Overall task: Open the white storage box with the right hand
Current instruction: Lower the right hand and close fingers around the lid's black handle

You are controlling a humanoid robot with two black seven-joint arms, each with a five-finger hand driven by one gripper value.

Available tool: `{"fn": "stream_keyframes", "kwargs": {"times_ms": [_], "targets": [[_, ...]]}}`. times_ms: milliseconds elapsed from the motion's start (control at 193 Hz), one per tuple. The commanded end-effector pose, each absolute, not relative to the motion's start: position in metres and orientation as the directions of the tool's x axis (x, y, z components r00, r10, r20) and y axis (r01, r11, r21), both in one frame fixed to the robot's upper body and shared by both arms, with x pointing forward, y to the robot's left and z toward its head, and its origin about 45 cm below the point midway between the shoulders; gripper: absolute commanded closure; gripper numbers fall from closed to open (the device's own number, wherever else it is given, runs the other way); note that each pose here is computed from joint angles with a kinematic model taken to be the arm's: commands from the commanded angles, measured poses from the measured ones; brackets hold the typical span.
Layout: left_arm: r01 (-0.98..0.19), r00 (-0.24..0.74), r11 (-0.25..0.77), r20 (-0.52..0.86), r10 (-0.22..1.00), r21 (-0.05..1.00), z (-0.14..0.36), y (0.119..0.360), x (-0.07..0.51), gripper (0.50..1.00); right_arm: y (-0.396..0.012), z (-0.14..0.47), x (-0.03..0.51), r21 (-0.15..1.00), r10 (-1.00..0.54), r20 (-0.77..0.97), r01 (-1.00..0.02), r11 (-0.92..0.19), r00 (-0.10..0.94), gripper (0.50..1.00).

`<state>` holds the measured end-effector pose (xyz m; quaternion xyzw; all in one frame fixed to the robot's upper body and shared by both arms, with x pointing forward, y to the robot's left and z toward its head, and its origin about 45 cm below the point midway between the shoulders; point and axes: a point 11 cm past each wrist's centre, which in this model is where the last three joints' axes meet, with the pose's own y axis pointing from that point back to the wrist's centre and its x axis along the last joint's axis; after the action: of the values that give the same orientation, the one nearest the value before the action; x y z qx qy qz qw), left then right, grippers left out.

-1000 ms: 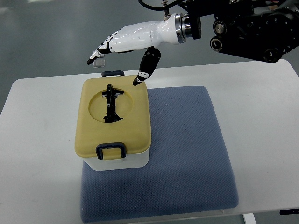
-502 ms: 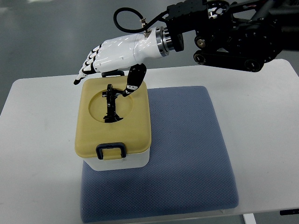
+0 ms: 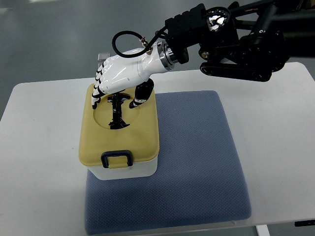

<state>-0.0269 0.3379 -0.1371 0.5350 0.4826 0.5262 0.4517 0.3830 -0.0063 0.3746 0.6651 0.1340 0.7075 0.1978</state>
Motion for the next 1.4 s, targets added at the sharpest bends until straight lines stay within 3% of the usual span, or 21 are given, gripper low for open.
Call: {"fn": "stream_keyframes", "kwargs": {"times_ms": [0, 254, 445, 621, 1015, 1393], "targets": [[0.041, -0.020, -0.126, 0.127, 0.992, 0.991, -0.137, 0.338, -0.027, 0.500, -0.002, 0.372, 0.381, 0.448, 0.453, 0.890, -0.090, -0.889, -0.049, 0.679], [0.041, -0.018, -0.126, 0.127, 0.992, 0.991, -0.137, 0.338, -0.027, 0.500, -0.004, 0.369, 0.382, 0.469, 0.477, 0.872, -0.090, -0.879, -0.109, 0.695], [0.041, -0.020, -0.126, 0.127, 0.992, 0.991, -0.137, 0.338, -0.027, 0.500, -0.005, 0.369, 0.384, 0.479, 0.488, 0.863, -0.094, -0.873, -0.130, 0.740], [0.041, -0.018, -0.126, 0.127, 0.992, 0.991, -0.137, 0.338, -0.027, 0.500, -0.003, 0.363, 0.382, 0.479, 0.486, 0.859, -0.083, -0.874, -0.162, 0.846], [0.041, -0.020, -0.126, 0.127, 0.992, 0.991, -0.137, 0.338, -0.027, 0.500, 0.001, 0.364, 0.383, 0.468, 0.475, 0.861, -0.083, -0.880, -0.182, 0.863], [0.041, -0.020, -0.126, 0.127, 0.992, 0.991, -0.137, 0.338, -0.027, 0.500, 0.001, 0.355, 0.387, 0.497, 0.502, 0.833, -0.085, -0.864, -0.231, 0.930]]}}
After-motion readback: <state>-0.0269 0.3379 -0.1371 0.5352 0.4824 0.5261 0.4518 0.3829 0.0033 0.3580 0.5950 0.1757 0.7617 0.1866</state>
